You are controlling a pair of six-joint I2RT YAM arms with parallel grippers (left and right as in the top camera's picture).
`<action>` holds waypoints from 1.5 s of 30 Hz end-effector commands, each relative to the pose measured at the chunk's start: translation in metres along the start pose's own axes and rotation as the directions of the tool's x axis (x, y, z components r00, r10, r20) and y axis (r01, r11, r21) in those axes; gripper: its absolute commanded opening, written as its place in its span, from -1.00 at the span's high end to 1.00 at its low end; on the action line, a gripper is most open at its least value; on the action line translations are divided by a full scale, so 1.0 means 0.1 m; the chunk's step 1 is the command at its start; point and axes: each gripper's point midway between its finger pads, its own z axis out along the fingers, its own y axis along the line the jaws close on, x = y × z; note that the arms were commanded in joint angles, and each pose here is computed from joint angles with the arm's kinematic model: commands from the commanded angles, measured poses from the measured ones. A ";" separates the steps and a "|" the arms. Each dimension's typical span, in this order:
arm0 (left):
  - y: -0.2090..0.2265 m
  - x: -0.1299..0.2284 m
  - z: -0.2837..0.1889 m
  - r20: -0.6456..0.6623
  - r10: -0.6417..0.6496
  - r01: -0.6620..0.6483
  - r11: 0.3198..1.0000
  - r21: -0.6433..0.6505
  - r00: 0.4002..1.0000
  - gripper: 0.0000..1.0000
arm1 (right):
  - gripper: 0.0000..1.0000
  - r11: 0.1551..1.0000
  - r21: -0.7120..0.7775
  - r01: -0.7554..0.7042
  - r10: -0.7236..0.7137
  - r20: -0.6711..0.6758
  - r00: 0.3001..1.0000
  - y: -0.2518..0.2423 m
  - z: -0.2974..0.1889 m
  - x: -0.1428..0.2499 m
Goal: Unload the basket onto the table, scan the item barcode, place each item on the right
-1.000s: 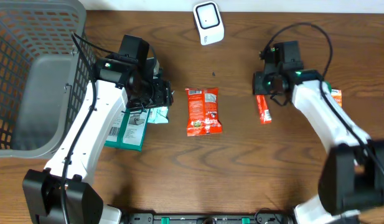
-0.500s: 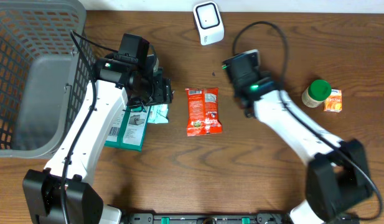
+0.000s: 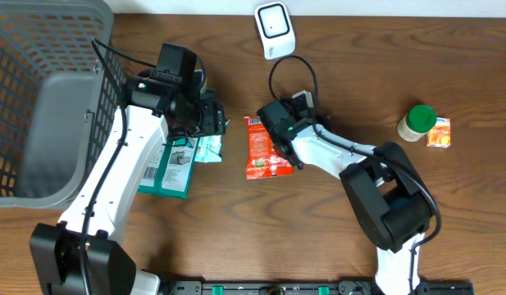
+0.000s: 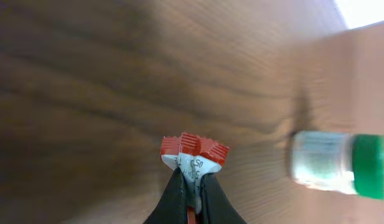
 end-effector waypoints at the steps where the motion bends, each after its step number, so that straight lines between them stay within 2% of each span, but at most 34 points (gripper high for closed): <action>1: 0.02 0.01 0.05 -0.012 0.005 -0.006 1.000 -0.008 1.000 -0.61 | 0.98 0.955 -0.224 -0.193 0.205 0.031 0.978 -0.23 -0.36 -0.37; 3: -0.07 0.04 0.04 -0.028 0.044 -0.043 0.998 0.045 0.999 -0.62 | 0.98 0.910 -0.343 -0.232 0.265 0.051 0.963 -0.42 -0.59 -0.52; 5: -0.24 0.09 0.03 -0.043 0.119 -0.111 0.983 0.145 0.992 -0.62 | 0.98 0.825 -0.508 -0.248 0.324 0.065 0.944 -0.59 -0.89 -0.64; 9: -0.54 0.15 -0.05 -0.021 0.255 -0.234 0.915 0.327 0.967 -0.65 | 0.98 0.573 -0.778 -0.257 0.457 0.043 0.888 -0.98 -1.47 -0.74; 11: -0.67 0.18 -0.10 -0.007 0.286 -0.259 0.876 0.407 0.958 -0.69 | 0.98 0.445 -0.862 -0.244 0.510 0.020 0.860 -1.17 -1.70 -0.76; 16: -1.14 0.33 -0.37 0.080 0.394 -0.346 0.671 0.656 0.916 -0.70 | 0.98 0.190 -0.951 -0.242 0.611 -0.079 0.788 -1.50 -1.98 -0.85; 20: -1.37 0.32 -0.41 0.158 0.440 -0.420 0.599 0.682 0.884 -0.70 | 0.98 0.021 -0.979 -0.202 0.617 -0.146 0.773 -1.52 -2.19 -0.96; 23: -1.55 0.36 -0.42 0.211 0.482 -0.481 0.548 0.685 0.850 -0.69 | 0.98 -0.030 -0.982 -0.187 0.625 -0.164 0.763 -1.52 -2.26 -1.05; 28: -1.82 0.48 -0.44 0.266 0.536 -0.545 0.469 0.695 0.801 -0.69 | 0.98 -0.040 -0.984 -0.174 0.637 -0.159 0.754 -1.53 -2.31 -1.10; 34: -2.13 0.56 -0.58 0.369 0.559 -0.608 0.333 0.720 0.743 -0.67 | 0.98 -0.063 -0.978 -0.200 0.635 -0.194 0.748 -1.51 -2.32 -1.11; 38: -2.23 0.54 -0.62 0.416 0.557 -0.641 0.299 0.707 0.719 -0.40 | 0.98 -0.086 -0.971 -0.221 0.630 -0.225 0.744 -1.50 -2.34 -1.12; 45: -2.28 0.53 -0.64 0.422 0.550 -0.640 0.295 0.710 0.721 -0.20 | 0.98 -0.118 -0.967 -0.225 0.632 -0.248 0.734 -1.49 -2.41 -1.16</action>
